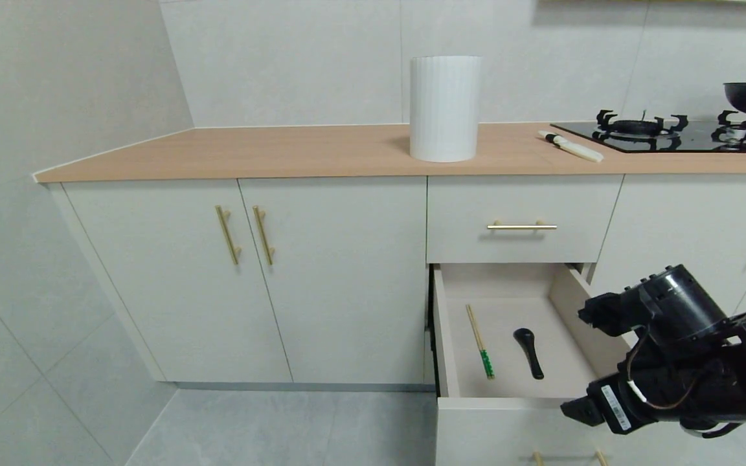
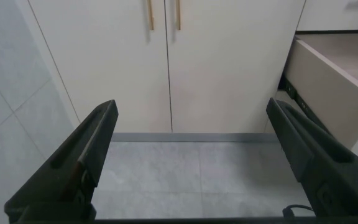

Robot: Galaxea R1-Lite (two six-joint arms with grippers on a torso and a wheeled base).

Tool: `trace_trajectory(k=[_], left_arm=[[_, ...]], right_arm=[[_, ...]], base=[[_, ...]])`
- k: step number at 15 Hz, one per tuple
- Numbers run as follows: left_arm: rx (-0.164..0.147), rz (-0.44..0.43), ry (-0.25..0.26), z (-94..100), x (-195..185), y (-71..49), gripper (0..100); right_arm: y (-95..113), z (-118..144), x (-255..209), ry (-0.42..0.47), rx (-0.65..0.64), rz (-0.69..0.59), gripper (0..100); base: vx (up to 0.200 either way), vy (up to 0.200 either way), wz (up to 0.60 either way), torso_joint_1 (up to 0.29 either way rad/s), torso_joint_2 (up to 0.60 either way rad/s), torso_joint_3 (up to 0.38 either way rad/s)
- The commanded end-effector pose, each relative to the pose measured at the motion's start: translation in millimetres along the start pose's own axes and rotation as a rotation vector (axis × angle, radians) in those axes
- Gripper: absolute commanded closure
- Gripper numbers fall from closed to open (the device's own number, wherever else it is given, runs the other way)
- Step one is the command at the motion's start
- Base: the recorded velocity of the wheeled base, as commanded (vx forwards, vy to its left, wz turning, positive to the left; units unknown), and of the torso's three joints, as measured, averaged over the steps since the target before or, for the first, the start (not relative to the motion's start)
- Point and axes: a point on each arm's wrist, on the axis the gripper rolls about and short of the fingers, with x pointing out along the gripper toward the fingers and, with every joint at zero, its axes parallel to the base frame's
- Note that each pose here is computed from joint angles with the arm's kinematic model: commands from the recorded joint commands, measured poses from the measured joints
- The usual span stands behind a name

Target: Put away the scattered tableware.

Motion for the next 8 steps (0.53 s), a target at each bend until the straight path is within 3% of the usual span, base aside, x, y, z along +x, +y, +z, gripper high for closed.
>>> trace_trajectory(k=[1,8], left_arm=[[0.000,0.000,0.000,0.0,0,0.0,0],[0.000,0.000,0.000,0.0,0,0.0,0]], right_arm=[[6,-10,10,0.059,-0.046,0.021,0],[18,-25,25,0.154,-0.147,0.055,0]], base=[[0.000,0.000,0.00,0.000,0.00,0.000],[0.000,0.000,0.00,0.000,0.00,0.000]])
